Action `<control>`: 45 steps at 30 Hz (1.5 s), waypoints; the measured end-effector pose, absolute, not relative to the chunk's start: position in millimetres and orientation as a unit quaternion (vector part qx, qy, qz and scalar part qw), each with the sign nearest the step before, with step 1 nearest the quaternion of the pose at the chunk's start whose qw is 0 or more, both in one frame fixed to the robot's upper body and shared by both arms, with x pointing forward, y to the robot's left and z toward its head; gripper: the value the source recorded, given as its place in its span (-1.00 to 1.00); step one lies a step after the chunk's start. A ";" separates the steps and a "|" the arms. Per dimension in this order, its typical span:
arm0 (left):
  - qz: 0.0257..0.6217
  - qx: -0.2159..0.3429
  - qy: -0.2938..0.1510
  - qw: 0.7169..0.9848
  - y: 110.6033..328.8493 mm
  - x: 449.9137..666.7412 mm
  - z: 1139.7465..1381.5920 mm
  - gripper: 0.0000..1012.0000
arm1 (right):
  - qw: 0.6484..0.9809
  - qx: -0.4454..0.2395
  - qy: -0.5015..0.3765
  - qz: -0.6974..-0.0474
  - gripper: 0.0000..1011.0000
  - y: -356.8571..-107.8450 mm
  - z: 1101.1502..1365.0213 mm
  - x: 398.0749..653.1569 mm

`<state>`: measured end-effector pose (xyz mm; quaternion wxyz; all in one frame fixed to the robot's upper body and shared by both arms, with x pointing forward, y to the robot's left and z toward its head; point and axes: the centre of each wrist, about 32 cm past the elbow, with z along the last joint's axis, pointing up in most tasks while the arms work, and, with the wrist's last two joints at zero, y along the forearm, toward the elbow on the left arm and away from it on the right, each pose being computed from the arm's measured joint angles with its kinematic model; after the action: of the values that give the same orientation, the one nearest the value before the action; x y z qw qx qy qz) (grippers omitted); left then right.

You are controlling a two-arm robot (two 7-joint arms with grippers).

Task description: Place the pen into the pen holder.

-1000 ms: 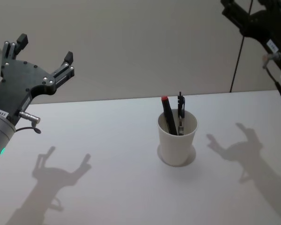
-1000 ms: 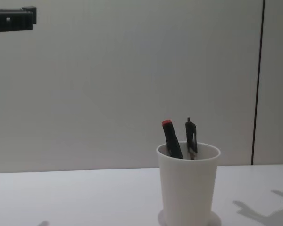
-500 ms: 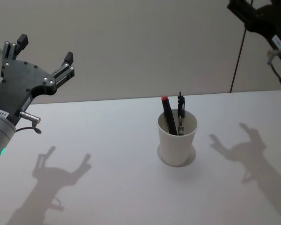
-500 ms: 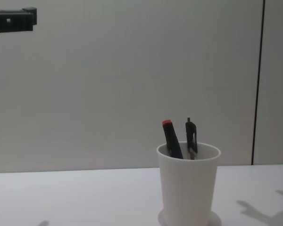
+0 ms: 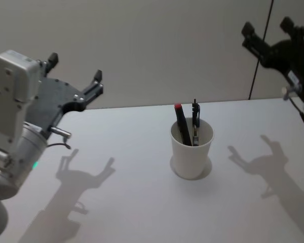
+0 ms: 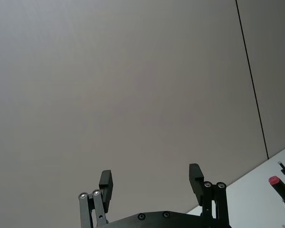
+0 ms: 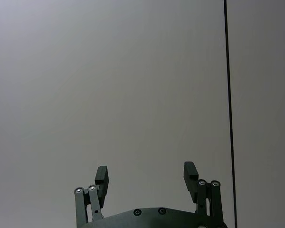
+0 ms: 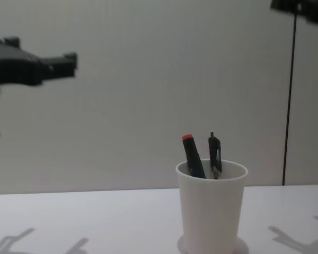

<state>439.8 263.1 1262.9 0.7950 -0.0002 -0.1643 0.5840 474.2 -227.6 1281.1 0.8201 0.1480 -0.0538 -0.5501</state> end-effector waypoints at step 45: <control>0.531 0.029 -0.127 0.837 198.4 492.0 1204.4 0.98 | 0.816 0.012 -0.035 -0.577 0.98 -237.3 1188.6 443.4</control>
<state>492.0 198.4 1204.4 0.8374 0.0288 -0.1269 0.5309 443.4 -237.3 1188.6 0.8160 0.0118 -0.0348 -0.5769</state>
